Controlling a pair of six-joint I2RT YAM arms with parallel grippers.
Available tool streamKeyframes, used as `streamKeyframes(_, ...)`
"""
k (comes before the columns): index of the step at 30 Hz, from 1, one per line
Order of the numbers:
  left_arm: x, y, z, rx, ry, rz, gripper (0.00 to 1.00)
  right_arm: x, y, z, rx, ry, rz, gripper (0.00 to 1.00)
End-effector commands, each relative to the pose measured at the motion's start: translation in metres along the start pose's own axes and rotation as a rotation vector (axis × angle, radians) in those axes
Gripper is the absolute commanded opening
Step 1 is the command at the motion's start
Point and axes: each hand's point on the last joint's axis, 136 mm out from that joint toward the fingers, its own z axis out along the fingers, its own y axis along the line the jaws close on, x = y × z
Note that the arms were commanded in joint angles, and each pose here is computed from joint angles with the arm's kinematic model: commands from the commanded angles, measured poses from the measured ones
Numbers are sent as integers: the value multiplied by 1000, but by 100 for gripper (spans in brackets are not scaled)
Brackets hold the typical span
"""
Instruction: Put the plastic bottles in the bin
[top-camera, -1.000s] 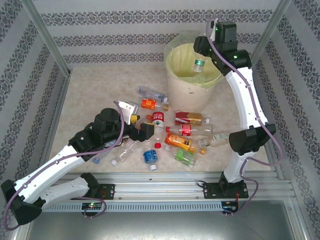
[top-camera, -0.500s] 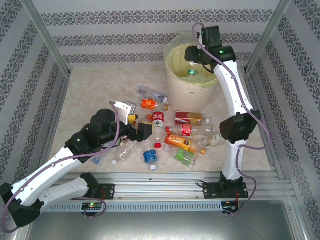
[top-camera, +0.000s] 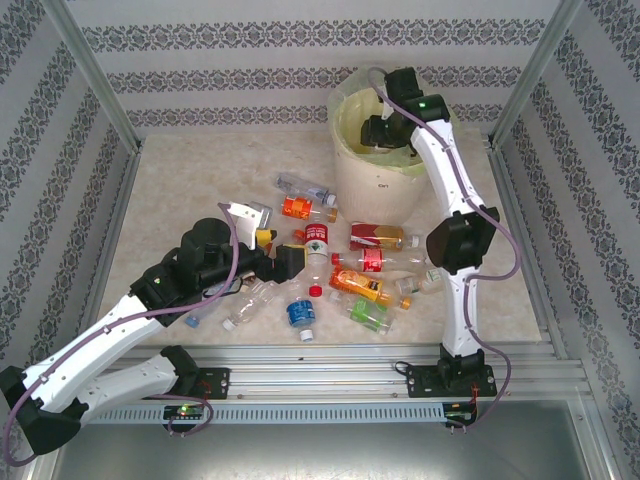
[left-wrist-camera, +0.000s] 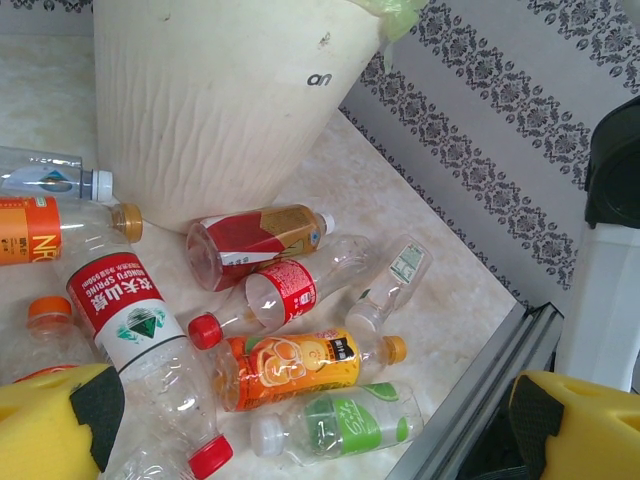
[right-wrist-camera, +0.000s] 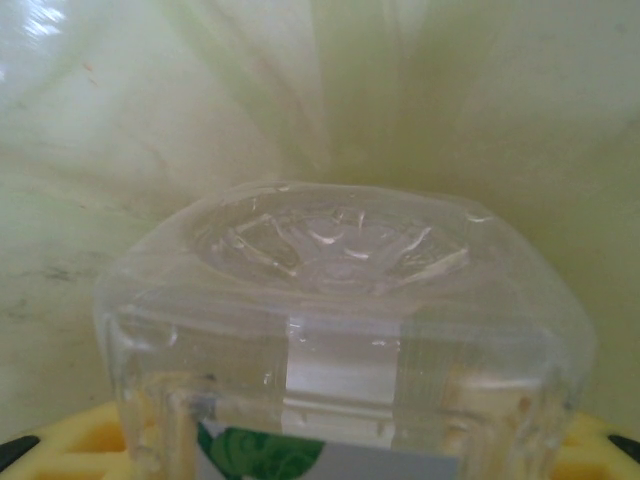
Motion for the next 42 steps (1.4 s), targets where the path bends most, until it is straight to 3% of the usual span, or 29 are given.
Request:
streamKeyframes(1, 2, -3, -5, 5, -8, -25, 100, 14, -2, 8, 31, 61, 5, 51)
streamKeyframes(10, 0, 12, -10, -83, -18, -58, 100, 29, -14, 24, 85, 124, 10, 57)
streamKeyframes(19, 2, 26, -13, -150, -48, -137, 100, 22, -9, 11, 67, 95, 21, 79)
streamKeyframes(24, 4, 31, -15, -178, -42, -149, 100, 11, -5, -11, 27, 53, 42, 92)
streamKeyframes(33, -1, 35, -28, -226, -44, -116, 100, -13, 5, -74, -60, -69, 43, 93)
streamKeyframes(42, 9, 23, -32, -182, 66, -56, 100, -28, 15, -150, -128, -215, 22, 92)
